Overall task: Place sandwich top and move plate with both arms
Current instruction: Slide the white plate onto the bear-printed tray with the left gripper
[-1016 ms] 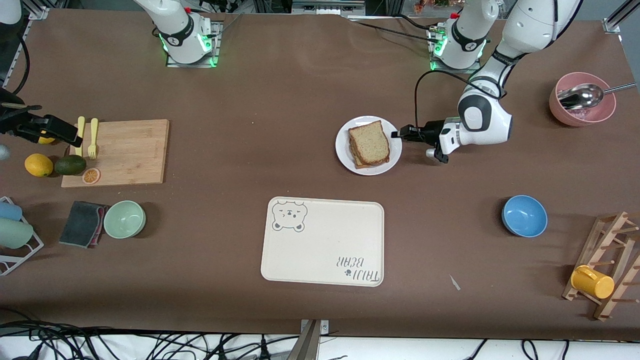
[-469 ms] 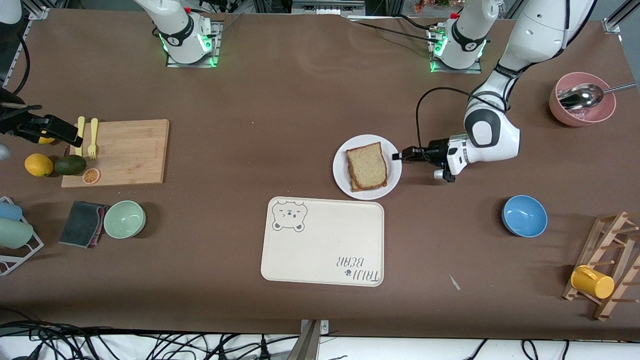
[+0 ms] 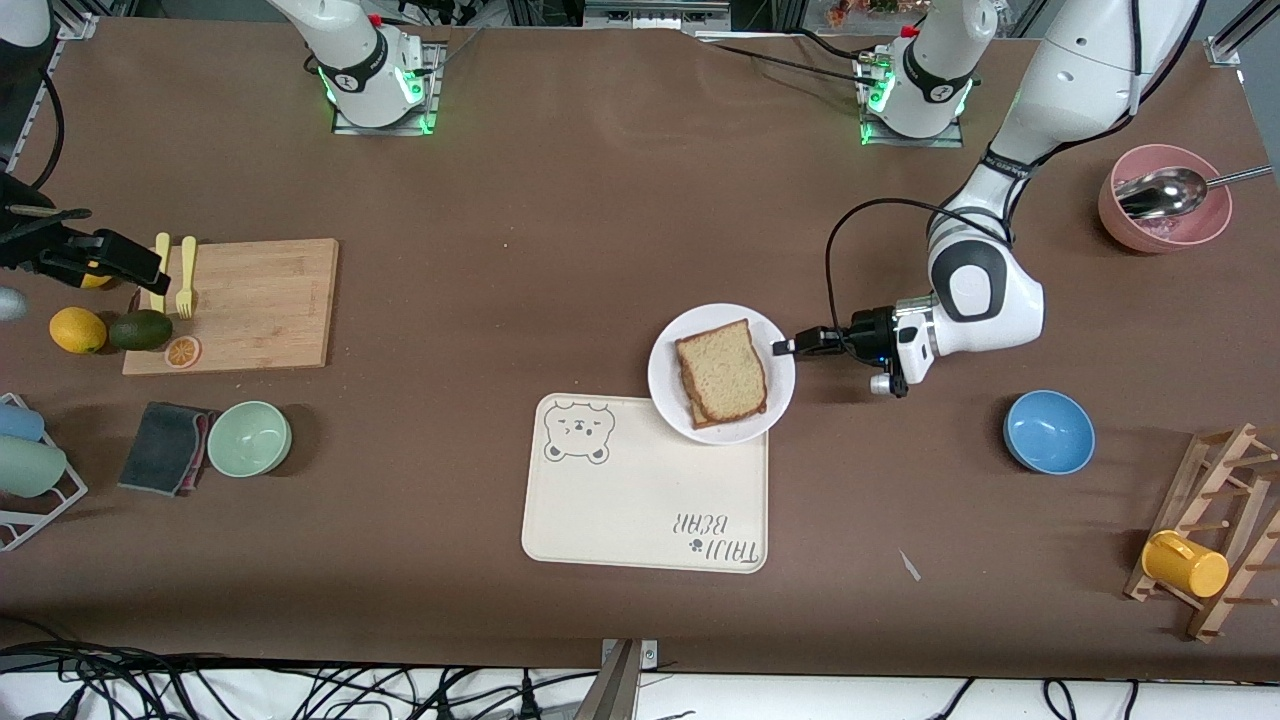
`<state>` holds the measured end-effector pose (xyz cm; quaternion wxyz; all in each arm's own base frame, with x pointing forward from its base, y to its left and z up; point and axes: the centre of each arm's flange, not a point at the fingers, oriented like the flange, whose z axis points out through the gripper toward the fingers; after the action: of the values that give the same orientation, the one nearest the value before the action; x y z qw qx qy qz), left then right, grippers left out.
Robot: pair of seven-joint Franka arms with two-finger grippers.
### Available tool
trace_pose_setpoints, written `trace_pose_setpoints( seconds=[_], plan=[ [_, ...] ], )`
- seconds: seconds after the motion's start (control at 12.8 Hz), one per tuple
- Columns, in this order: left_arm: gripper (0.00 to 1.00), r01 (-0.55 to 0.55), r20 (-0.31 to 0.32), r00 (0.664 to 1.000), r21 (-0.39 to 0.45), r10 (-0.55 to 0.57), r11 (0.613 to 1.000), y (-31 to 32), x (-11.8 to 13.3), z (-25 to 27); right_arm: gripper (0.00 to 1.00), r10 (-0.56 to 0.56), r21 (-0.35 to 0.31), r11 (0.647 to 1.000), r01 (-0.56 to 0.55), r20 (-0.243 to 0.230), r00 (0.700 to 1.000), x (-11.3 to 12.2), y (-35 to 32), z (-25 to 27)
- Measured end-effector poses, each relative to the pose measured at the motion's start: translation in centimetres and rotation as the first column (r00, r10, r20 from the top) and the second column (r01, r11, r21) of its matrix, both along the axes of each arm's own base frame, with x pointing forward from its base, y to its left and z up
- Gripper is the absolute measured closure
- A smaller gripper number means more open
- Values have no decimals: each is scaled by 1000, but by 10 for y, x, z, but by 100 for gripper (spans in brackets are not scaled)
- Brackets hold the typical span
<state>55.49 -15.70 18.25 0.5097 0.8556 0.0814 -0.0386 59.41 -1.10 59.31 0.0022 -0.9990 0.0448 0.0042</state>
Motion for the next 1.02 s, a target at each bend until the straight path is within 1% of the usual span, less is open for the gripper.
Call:
trace_pose_setpoints(
  seconds=[0.23,0.55,0.78,1.02],
  plan=[
    [95,-44,23,999,-60,45,997,-21,31,8,0,4,0,1000,-4,10,1000,1,2,1],
    [95,-89,30,995,-111,93,990,-45,69,-12,0,8,0,1000,-8,24,1000,3,5,1],
    [95,-117,24,992,-117,120,986,-58,92,-28,0,8,0,1000,-8,26,1000,5,5,0],
    [95,-132,14,991,-87,134,987,-68,104,-48,0,14,-1,1000,-14,12,1000,9,8,-10]
  ],
)
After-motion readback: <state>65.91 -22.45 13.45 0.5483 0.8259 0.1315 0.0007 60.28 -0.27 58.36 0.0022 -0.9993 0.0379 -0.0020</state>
